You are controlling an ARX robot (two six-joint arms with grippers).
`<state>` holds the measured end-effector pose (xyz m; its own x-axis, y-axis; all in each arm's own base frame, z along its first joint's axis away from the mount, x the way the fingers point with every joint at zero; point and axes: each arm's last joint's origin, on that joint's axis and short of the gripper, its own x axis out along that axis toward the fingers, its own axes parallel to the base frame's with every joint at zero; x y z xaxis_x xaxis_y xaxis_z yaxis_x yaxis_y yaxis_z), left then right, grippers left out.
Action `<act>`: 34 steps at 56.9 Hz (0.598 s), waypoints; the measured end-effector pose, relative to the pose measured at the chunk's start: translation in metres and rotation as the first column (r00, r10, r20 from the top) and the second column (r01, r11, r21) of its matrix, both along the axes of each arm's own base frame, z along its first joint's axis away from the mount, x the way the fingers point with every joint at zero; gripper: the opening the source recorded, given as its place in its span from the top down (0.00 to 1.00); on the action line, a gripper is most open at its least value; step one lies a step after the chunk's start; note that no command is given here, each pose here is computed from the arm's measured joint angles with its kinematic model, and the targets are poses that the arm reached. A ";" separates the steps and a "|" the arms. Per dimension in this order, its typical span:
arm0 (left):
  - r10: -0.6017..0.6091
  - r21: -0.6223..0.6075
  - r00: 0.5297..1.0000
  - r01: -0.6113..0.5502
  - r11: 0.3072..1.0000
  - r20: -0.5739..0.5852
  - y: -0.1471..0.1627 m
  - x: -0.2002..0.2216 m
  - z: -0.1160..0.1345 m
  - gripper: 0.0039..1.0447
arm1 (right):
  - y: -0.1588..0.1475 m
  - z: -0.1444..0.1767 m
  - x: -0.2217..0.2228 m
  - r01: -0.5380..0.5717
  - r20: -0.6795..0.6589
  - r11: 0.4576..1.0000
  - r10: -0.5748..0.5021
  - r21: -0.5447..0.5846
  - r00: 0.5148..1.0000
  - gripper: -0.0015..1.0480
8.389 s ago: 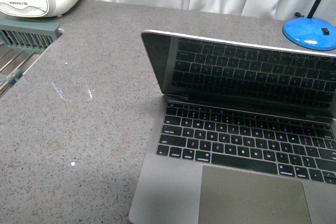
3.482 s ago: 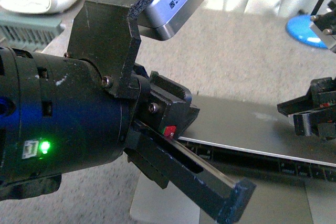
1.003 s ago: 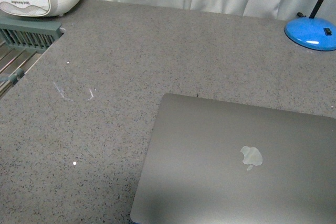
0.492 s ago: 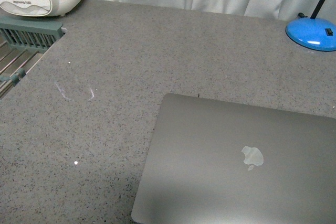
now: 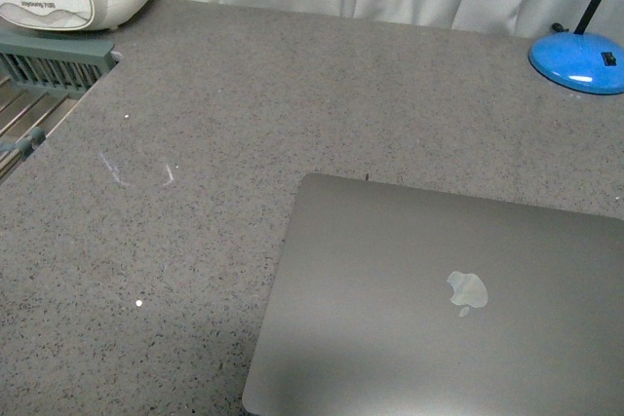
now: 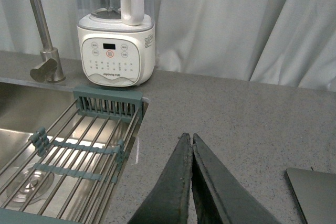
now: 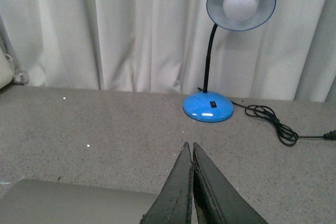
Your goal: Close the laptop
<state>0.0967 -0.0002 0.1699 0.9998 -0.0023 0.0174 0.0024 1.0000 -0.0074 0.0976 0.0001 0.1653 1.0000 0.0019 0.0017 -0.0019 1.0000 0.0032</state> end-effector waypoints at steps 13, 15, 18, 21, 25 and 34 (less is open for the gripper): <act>0.000 0.000 1.000 0.000 1.000 0.000 0.000 0.000 0.000 0.56 | 0.000 0.000 0.000 0.000 0.000 1.000 0.000 -0.002 1.000 0.64; 0.000 0.000 1.000 0.000 1.000 0.000 0.000 0.000 0.000 0.49 | 0.000 0.000 0.000 0.000 0.000 1.000 0.000 -0.002 1.000 0.57; 0.000 0.000 1.000 0.000 1.000 0.000 0.000 0.000 0.000 0.40 | 0.000 0.000 0.000 0.000 0.000 1.000 0.000 -0.002 1.000 0.49; 0.000 0.000 1.000 0.000 1.000 0.000 0.000 0.000 0.000 0.32 | 0.000 0.000 0.000 0.000 0.000 1.000 0.000 -0.002 1.000 0.42; 0.000 0.000 1.000 0.000 1.000 0.000 0.000 0.000 0.000 0.22 | 0.000 0.000 0.000 0.000 0.000 1.000 0.000 -0.002 1.000 0.30; 0.000 0.002 1.000 0.000 1.000 0.000 0.000 0.000 0.000 0.06 | 0.000 0.000 0.000 0.000 0.000 1.000 0.000 -0.002 1.000 0.07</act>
